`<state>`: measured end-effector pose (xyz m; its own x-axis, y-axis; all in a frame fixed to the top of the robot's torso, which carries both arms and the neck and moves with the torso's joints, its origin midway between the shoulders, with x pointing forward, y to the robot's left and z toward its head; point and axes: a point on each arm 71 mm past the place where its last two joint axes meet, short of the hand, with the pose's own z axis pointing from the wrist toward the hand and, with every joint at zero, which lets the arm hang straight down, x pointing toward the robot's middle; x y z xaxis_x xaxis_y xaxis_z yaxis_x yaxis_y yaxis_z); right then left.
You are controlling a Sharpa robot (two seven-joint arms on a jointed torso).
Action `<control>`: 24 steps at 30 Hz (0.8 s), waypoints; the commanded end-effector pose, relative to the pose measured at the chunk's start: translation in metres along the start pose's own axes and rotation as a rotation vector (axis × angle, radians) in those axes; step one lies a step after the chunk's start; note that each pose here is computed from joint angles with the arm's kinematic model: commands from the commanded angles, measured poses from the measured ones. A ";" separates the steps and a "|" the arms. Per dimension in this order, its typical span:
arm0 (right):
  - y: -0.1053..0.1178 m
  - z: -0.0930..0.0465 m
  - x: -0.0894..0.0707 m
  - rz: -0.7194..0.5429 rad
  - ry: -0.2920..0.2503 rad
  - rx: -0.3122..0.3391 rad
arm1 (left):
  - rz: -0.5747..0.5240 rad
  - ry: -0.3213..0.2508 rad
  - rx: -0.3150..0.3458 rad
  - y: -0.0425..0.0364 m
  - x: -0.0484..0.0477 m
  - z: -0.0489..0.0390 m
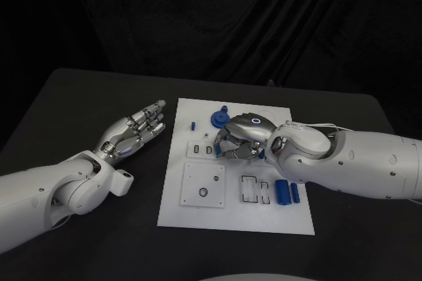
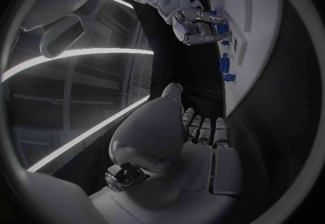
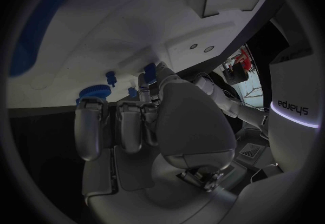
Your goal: Assemble the parts on the task board
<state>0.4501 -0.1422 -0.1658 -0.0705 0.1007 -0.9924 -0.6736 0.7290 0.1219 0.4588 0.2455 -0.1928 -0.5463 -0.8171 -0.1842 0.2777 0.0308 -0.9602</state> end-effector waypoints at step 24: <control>-0.002 0.000 0.009 -0.003 0.044 0.027 | -0.007 0.020 0.053 -0.0036 0.0019 0.0013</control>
<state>0.4506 -0.1417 -0.1704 -0.0836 0.0903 -0.9924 -0.6672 0.7347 0.1231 0.4594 0.2452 -0.1930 -0.5495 -0.8152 -0.1830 0.2765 0.0293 -0.9606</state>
